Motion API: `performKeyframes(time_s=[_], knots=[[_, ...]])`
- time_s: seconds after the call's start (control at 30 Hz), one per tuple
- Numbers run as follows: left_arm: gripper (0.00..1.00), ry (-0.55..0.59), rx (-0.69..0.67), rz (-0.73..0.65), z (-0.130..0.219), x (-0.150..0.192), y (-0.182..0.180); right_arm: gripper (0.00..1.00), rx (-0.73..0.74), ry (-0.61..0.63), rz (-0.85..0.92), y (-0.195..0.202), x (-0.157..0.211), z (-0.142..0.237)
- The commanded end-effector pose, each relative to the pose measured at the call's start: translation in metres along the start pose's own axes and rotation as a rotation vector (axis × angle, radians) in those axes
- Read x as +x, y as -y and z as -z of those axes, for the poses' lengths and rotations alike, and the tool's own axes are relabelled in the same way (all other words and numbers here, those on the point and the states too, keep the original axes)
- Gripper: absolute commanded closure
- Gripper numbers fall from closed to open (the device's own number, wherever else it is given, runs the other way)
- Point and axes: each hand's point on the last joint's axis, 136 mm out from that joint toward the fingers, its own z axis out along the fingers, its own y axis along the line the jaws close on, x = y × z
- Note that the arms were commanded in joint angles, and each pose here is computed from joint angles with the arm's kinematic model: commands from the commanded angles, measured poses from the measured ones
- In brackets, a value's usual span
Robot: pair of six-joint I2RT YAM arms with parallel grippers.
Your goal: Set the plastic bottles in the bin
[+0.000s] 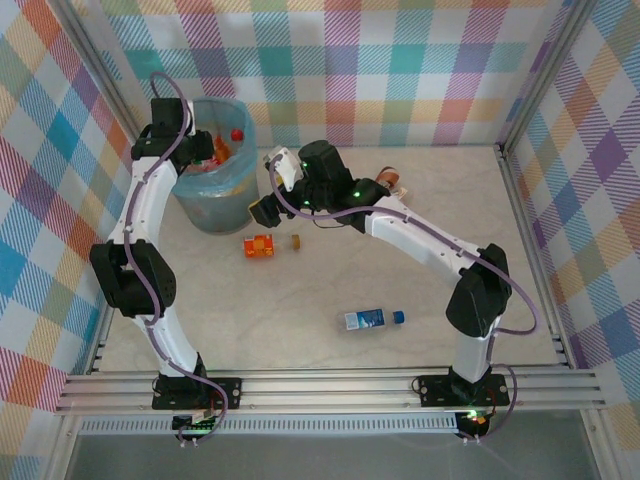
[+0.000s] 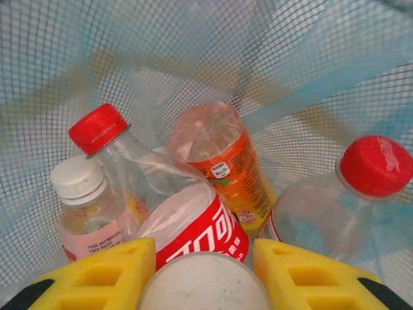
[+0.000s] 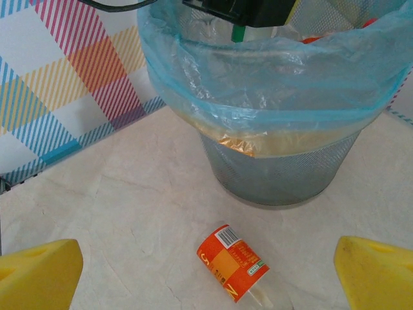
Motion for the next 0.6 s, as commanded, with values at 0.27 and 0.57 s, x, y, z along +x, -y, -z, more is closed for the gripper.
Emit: performKeyframes(time_s=[0.27,0.57], knots=[[0.85,0.016,0.104,0.034,-0.019,0.001,0.002,0.00,-0.013,-0.002,0.018,0.002,-0.005,0.001],[0.47,0.076,0.191,0.021,0.008,-0.018,0.018,0.00,-0.010,-0.001,0.019,0.005,-0.005,0.001]])
